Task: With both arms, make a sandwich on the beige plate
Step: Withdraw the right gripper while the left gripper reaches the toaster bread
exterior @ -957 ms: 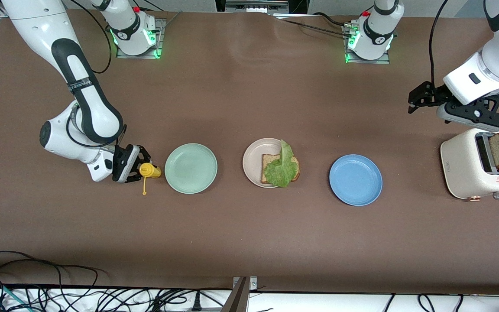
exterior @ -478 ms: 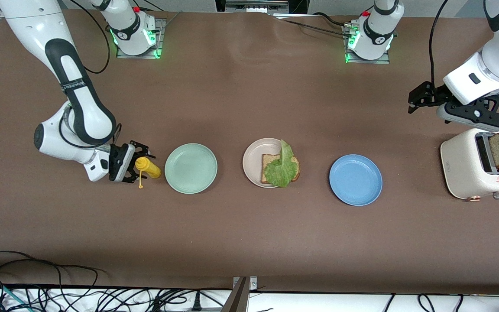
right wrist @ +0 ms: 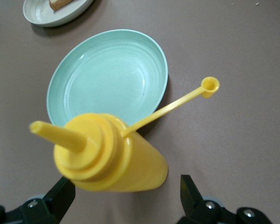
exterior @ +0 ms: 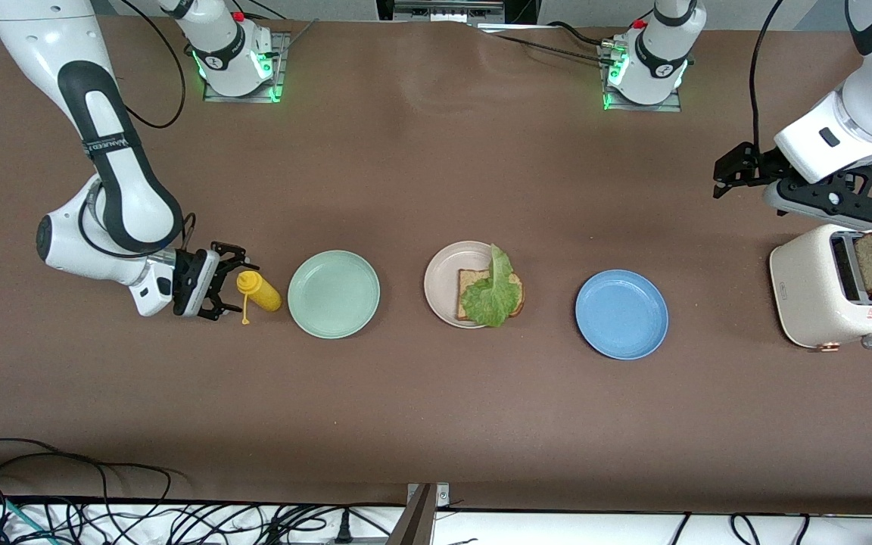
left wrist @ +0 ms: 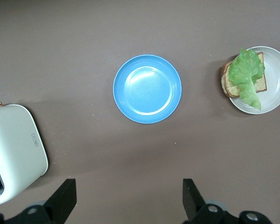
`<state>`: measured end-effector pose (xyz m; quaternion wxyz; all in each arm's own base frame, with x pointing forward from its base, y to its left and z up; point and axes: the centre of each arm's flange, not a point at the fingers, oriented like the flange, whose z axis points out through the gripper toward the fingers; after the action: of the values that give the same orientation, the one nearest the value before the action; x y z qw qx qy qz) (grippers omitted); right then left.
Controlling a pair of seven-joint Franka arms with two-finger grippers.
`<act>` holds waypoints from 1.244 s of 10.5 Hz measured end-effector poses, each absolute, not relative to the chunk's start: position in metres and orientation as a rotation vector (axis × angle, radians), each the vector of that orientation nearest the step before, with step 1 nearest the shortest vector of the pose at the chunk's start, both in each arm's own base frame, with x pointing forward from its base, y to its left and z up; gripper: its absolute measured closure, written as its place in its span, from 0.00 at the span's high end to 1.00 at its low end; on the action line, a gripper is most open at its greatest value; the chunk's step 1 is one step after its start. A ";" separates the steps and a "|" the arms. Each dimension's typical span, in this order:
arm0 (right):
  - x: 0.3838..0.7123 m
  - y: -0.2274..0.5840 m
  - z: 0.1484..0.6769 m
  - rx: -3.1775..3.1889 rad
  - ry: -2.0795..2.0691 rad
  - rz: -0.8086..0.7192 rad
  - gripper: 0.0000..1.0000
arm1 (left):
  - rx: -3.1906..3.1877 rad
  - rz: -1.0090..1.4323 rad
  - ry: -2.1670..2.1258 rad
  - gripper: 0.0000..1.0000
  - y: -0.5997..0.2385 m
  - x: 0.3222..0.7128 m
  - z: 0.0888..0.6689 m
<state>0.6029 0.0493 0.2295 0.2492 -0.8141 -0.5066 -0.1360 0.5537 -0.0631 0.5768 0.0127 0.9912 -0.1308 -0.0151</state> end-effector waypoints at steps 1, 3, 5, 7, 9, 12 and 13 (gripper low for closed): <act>0.603 0.046 0.239 -2.221 -1.354 -0.365 1.00 | 3.089 -0.047 -0.406 1.00 -0.062 0.554 0.577; 0.605 0.040 0.267 -2.273 -1.298 -0.344 1.00 | 3.089 -0.056 -0.407 1.00 -0.063 0.555 0.574; 0.605 0.041 0.295 -2.334 -1.212 -0.324 1.00 | 3.113 -0.108 -0.422 1.00 -0.063 0.562 0.556; 0.606 0.044 0.320 -2.402 -1.095 -0.314 1.00 | 3.151 -0.146 -0.385 1.00 -0.043 0.569 0.543; 0.606 0.055 0.345 -2.493 -0.974 -0.273 1.00 | 3.165 -0.156 -0.241 1.00 0.023 0.571 0.541; 0.606 0.083 0.396 -2.687 -0.724 -0.209 1.00 | 3.161 -0.221 -0.084 1.00 0.109 0.570 0.518; 0.602 0.095 0.410 -2.737 -0.629 -0.192 1.00 | 3.175 -0.250 -0.027 1.00 0.136 0.573 0.506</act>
<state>0.6021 0.0946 0.4103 0.1624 -0.9594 -0.2204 -0.0674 0.5728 0.1361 0.5058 -0.0215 0.9966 -0.0085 -0.0786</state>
